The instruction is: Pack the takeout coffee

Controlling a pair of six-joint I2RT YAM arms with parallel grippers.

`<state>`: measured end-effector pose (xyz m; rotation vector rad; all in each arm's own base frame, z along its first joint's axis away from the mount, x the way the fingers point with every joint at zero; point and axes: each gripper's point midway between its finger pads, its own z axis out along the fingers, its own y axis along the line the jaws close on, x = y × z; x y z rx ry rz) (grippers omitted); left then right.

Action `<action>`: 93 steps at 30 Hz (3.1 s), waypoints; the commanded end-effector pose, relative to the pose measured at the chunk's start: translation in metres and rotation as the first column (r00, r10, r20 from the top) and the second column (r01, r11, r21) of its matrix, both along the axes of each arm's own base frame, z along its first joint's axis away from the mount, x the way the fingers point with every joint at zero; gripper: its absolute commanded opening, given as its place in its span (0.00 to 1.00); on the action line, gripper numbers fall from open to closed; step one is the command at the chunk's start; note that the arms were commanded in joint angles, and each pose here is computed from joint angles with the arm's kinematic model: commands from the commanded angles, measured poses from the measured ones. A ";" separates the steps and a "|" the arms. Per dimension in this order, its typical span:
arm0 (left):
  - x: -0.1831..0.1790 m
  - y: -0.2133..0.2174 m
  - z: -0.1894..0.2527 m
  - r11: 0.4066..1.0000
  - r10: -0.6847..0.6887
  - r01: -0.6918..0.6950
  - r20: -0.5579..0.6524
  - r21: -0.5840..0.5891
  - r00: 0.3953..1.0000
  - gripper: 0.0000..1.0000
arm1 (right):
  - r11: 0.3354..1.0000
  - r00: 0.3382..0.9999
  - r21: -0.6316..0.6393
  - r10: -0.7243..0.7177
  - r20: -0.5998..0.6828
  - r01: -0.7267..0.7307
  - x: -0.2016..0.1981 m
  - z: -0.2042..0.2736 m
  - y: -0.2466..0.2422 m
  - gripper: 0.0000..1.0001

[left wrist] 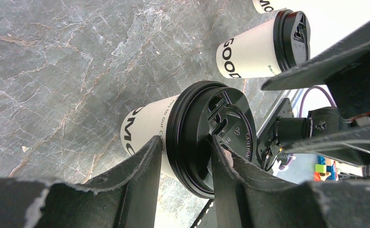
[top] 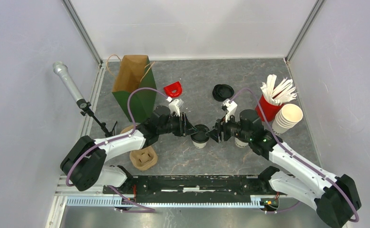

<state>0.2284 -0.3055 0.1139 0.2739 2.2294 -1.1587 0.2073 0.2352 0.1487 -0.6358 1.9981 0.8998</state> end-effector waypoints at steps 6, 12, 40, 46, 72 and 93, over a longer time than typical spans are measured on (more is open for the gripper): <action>-0.008 0.011 -0.031 0.994 -0.004 0.008 -0.032 0.107 0.999 0.47 | 0.980 0.979 0.086 0.168 0.116 -0.178 -0.025 0.049 0.037 0.45; -0.010 0.009 -0.033 0.994 -0.011 0.015 -0.033 0.106 0.999 0.48 | 0.968 0.968 0.103 0.213 0.135 -0.227 -0.030 0.039 0.048 0.21; -0.012 0.006 -0.038 0.993 -0.018 0.024 -0.052 0.119 0.998 0.47 | 0.972 0.976 0.097 0.206 0.072 -0.212 -0.041 -0.004 0.034 0.20; -0.014 0.006 -0.039 0.992 -0.023 0.029 -0.050 0.126 0.998 0.47 | 0.972 0.975 0.135 0.176 0.132 -0.194 -0.029 0.024 0.040 0.22; -0.018 0.010 -0.053 0.989 -0.006 0.016 -0.069 0.147 0.998 0.47 | 0.997 1.000 -0.080 -0.006 -0.031 0.004 -0.037 -0.109 -0.016 0.20; -0.032 0.013 -0.087 0.973 -0.020 0.040 -0.087 0.229 0.996 0.43 | 0.998 0.996 -0.063 -0.029 -0.083 0.024 -0.048 -0.126 -0.023 0.19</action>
